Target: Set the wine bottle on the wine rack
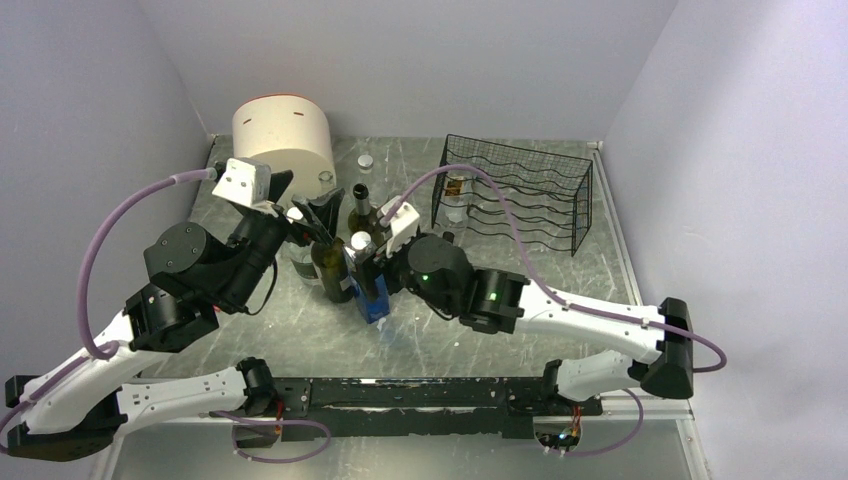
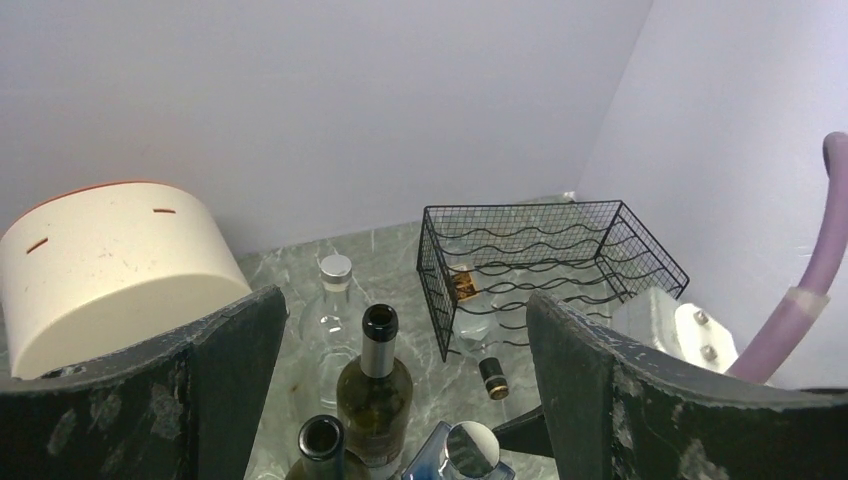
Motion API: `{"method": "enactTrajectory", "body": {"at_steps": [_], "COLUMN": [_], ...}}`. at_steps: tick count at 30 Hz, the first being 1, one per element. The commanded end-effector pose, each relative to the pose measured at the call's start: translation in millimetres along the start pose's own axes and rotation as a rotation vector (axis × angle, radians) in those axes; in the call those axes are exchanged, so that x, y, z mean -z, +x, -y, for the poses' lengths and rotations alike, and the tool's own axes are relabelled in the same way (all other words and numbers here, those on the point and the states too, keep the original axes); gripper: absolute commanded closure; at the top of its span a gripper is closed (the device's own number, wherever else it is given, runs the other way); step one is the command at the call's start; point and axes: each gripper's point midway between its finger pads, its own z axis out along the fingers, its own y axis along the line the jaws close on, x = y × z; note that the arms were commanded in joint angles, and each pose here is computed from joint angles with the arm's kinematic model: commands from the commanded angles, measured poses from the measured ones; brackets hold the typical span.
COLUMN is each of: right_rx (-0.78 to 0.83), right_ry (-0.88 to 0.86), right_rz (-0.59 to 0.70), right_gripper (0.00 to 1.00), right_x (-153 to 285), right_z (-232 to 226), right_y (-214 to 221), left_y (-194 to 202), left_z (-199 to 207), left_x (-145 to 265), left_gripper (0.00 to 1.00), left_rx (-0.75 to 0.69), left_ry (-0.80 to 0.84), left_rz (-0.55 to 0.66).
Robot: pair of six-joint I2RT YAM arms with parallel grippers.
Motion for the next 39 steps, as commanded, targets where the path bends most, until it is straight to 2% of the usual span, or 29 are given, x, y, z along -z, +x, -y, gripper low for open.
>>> {"method": "enactTrajectory", "body": {"at_steps": [1, 5, 13, 17, 27, 34, 39], "right_rx": [-0.014, -0.022, 0.014, 0.032, 0.021, -0.055, -0.098], "right_ry": [0.145, 0.186, 0.224, 0.230, 0.297, 0.323, 0.330], "right_rz": [0.008, -0.006, 0.024, 0.044, 0.103, 0.145, 0.171], "right_gripper": [0.16, 0.23, 0.63, 0.74, 0.76, 0.77, 0.77], "right_x": [-9.0, -15.3, -7.5, 3.4, 42.5, 65.2, 80.6], "right_z": [11.7, 13.5, 23.7, 29.8, 64.9, 90.3, 101.6], "right_y": [0.5, 9.2, -2.8, -12.9, -33.2, -23.7, -18.4], "left_y": [0.0, 1.6, -6.3, 3.8, 60.7, 119.2, 161.5], "left_z": [-7.0, -9.5, -7.8, -5.3, 11.0, 38.7, 62.1], "left_x": [1.1, 1.1, -1.3, -3.9, -13.2, -13.6, -4.2], "left_gripper": [0.06, 0.06, 0.06, 0.06, 0.05, 0.02, 0.01], "left_rx": [0.006, 0.008, 0.007, -0.018, -0.090, -0.128, -0.151], "left_ry": [-0.037, -0.052, -0.049, -0.043, 0.012, 0.157, 0.325], "left_rz": [0.012, 0.007, 0.033, 0.016, -0.082, -0.174, -0.174]}}
